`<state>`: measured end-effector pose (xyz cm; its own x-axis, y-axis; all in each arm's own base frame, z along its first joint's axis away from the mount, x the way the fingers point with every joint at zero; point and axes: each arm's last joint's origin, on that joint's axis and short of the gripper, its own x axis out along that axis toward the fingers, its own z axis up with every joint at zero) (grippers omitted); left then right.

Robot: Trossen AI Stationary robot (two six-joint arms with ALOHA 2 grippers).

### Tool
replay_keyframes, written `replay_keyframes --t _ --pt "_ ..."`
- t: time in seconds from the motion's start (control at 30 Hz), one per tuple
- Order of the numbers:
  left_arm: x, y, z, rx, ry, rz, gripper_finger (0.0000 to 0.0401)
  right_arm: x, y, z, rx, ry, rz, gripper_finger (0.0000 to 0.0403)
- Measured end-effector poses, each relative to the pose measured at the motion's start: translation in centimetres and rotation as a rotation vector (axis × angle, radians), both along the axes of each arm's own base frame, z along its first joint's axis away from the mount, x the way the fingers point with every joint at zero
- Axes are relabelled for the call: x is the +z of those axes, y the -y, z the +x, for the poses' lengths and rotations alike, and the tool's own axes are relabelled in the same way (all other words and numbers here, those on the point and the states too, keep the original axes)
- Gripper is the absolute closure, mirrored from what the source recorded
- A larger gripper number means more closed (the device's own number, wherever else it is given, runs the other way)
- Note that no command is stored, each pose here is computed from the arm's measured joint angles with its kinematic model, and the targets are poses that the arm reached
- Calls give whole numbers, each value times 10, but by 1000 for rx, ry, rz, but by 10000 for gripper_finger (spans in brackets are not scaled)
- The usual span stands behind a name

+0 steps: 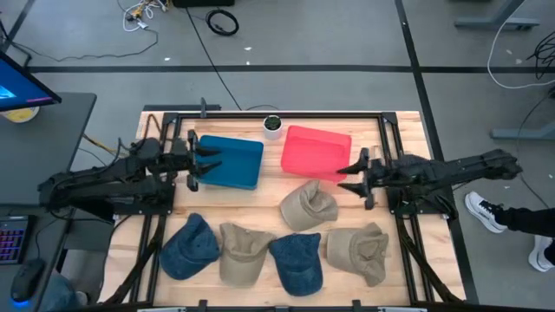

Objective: Pick & Place hat
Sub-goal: Put the top brown cap into the red bin

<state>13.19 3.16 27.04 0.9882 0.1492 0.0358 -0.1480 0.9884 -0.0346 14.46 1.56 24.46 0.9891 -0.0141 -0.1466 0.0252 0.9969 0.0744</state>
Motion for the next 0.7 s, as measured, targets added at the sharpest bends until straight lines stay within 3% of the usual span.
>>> replay_keyframes --t 0.17,0.33,0.43,0.7 --pt "5 -4 14 1 -49 47 236 -15 -5 35 -50 -295 126 204" --pt "4 -5 20 2 -63 57 236 -47 -10 62 -87 -503 277 204" --pt "3 -6 21 2 -72 52 236 -67 -13 71 -117 -598 308 204" --pt "3 -6 22 2 -71 32 236 -90 -23 93 -54 -601 341 204"
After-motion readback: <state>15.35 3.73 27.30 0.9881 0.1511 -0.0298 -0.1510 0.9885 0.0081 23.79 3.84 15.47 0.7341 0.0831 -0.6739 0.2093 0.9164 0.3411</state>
